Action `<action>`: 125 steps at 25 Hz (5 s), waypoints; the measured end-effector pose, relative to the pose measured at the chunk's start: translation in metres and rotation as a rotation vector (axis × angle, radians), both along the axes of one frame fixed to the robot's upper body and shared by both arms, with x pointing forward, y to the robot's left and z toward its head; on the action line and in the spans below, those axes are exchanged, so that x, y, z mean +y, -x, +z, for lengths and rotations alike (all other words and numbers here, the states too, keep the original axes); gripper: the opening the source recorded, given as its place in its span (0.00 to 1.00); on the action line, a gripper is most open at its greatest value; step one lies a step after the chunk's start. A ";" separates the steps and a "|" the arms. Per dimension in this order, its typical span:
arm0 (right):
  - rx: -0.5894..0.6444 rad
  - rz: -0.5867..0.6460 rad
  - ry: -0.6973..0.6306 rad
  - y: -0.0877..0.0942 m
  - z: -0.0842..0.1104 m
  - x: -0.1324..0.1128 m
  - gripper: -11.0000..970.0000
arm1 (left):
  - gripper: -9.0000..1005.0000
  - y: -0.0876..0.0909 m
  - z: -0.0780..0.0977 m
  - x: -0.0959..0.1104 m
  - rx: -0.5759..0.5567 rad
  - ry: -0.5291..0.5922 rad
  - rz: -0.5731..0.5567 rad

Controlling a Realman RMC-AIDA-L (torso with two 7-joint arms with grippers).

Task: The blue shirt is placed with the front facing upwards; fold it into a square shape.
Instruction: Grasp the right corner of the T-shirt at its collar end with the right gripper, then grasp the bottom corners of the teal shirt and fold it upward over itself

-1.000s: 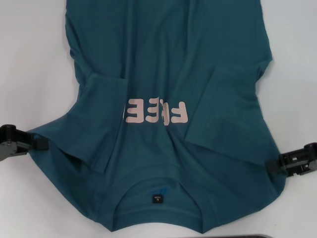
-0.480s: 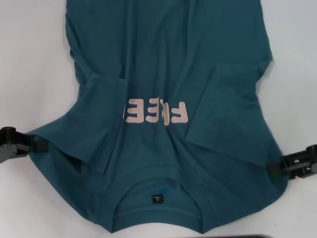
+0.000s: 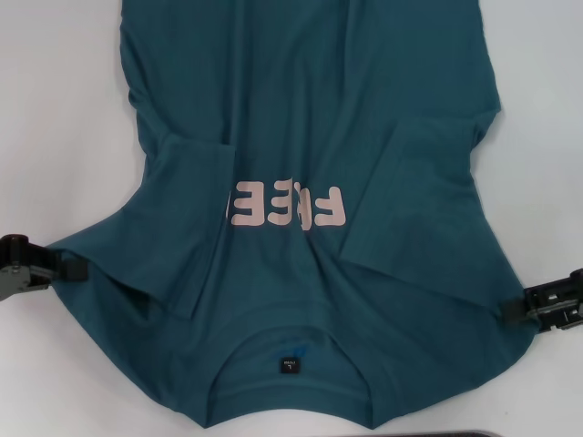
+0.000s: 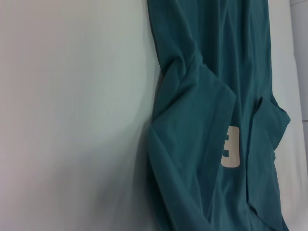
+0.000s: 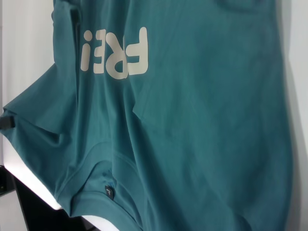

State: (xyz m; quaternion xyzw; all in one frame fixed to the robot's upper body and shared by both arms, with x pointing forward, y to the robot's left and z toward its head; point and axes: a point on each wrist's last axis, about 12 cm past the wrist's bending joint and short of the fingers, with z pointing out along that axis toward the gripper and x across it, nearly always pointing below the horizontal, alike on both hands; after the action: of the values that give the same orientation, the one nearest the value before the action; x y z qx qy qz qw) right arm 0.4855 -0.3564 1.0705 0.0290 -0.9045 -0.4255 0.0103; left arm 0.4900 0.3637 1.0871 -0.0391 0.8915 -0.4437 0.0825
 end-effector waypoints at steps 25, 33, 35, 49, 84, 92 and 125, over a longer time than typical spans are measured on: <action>-0.003 -0.023 0.016 -0.007 -0.005 0.008 0.85 | 0.02 0.000 0.000 -0.001 0.001 0.002 -0.003; -0.012 -0.021 0.012 -0.005 -0.005 0.006 0.68 | 0.02 0.000 0.000 -0.002 0.003 0.005 -0.005; -0.013 -0.022 0.013 -0.005 -0.004 0.005 0.60 | 0.02 0.000 0.000 -0.001 0.004 0.006 -0.005; -0.003 0.004 0.047 -0.004 0.000 -0.003 0.05 | 0.02 0.001 0.001 0.001 0.012 0.000 -0.011; -0.177 0.040 -0.002 -0.028 0.057 -0.013 0.08 | 0.02 -0.016 0.037 -0.021 -0.109 0.108 -0.171; -0.312 -0.166 -0.036 -0.063 0.082 -0.021 0.09 | 0.02 -0.084 0.058 -0.046 -0.099 0.080 0.045; -0.798 -0.458 0.279 -0.172 0.097 0.010 0.13 | 0.02 -0.186 0.060 -0.098 -0.401 -0.193 0.429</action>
State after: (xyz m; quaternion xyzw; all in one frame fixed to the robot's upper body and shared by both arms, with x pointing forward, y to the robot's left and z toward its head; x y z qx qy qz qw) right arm 0.6575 -0.3469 1.1676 -0.0117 -0.8694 -0.2471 -0.4277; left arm 0.6761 0.2653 1.1475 -0.1303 0.8669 -0.3280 0.3519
